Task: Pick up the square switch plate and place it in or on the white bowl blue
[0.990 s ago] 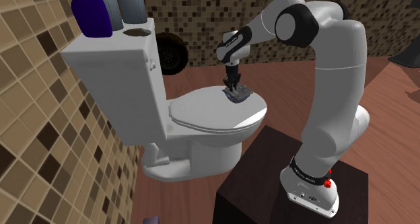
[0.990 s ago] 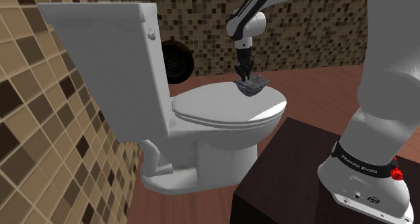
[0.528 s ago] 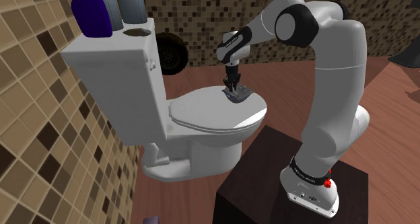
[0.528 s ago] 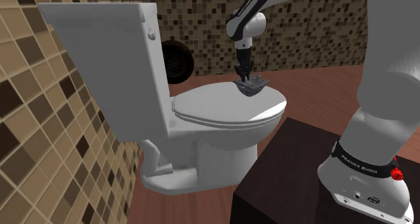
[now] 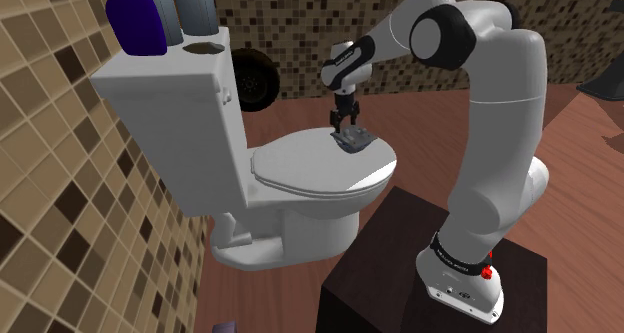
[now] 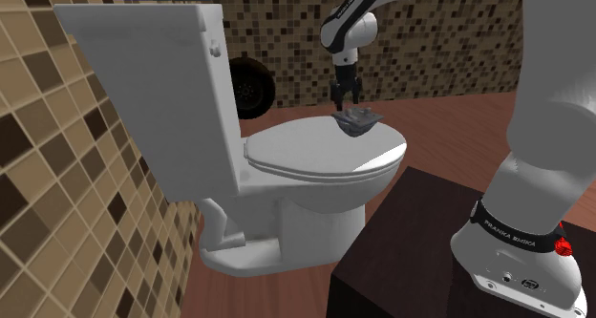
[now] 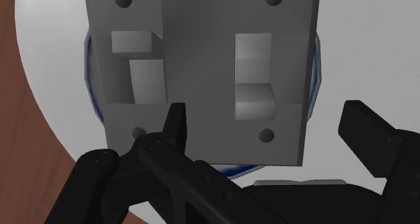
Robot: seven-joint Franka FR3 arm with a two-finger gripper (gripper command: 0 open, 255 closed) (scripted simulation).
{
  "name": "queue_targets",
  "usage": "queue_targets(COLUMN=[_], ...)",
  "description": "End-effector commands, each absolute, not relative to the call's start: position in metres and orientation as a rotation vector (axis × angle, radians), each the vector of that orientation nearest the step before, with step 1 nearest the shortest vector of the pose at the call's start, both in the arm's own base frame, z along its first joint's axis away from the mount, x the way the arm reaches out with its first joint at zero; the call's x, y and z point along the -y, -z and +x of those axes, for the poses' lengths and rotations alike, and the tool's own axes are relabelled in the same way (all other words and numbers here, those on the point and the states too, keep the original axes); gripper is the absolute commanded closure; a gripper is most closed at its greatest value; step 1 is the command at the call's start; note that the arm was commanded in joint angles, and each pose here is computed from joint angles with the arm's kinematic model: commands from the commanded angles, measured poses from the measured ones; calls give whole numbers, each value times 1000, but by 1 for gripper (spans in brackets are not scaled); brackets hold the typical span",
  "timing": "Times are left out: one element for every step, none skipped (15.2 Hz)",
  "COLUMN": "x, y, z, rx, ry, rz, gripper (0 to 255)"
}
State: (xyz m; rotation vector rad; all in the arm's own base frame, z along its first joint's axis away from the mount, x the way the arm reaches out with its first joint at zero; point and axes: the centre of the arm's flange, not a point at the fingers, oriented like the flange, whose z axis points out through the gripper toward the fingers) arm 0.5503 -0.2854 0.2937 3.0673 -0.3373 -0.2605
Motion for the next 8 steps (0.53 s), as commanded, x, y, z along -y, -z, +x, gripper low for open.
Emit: queue_targets(x=[285,285,285,285,285,285,285,285], y=[-317,-327,-327,-327,-327,-327,-327,-327], z=[553,555,555,555,555,555,555,555], rx=[337,337,337,337,337,337,337,337], ry=[261,261,261,261,261,261,261,261], rz=[3067,3067,3067,3067,3067,3067,3067,3067], gripper=[0,0,0,0,0,0,0,0])
